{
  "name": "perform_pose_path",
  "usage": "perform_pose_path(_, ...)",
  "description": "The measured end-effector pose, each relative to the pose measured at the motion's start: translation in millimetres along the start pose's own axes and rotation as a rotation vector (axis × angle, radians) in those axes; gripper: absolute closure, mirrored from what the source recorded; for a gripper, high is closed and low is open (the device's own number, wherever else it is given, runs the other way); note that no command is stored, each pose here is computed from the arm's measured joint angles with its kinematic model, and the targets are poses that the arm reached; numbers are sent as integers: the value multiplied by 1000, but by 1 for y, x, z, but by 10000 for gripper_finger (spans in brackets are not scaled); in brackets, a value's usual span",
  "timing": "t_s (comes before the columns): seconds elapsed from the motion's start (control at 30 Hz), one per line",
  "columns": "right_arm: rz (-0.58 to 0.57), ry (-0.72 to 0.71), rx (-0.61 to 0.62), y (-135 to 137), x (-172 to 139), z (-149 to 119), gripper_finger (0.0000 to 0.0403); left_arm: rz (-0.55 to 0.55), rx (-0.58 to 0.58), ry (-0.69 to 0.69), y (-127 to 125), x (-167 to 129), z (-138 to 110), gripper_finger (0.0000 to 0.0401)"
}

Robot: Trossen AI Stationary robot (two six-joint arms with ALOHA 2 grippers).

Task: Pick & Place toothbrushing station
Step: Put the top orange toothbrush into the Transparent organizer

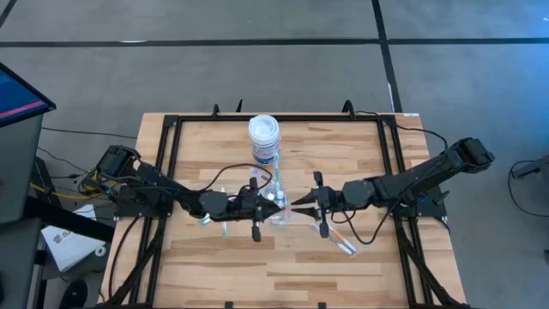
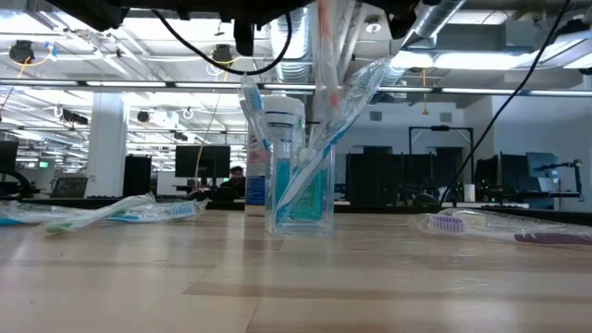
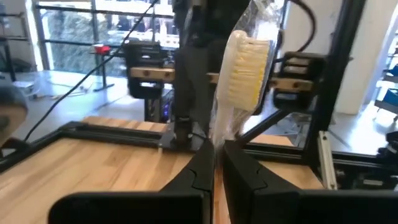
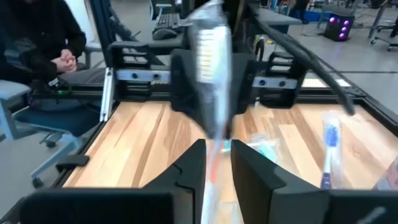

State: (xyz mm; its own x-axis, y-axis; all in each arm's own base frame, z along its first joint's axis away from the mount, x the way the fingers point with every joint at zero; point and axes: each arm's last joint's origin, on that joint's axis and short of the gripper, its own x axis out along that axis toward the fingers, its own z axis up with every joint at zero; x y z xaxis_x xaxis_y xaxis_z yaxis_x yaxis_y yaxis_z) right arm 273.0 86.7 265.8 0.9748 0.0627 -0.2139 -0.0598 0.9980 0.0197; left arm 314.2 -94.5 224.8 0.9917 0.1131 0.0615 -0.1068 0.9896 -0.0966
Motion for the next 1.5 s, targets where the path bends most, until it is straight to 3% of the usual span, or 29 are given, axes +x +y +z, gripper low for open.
perform_pose_path(0.53,10,35,-1,3,-1,-4,335,109,-24,92,12,-10,-22,396)
perform_pose_path(1.5,10,36,-5,3,0,-4,335,151,-69,179,18,-15,-56,395)
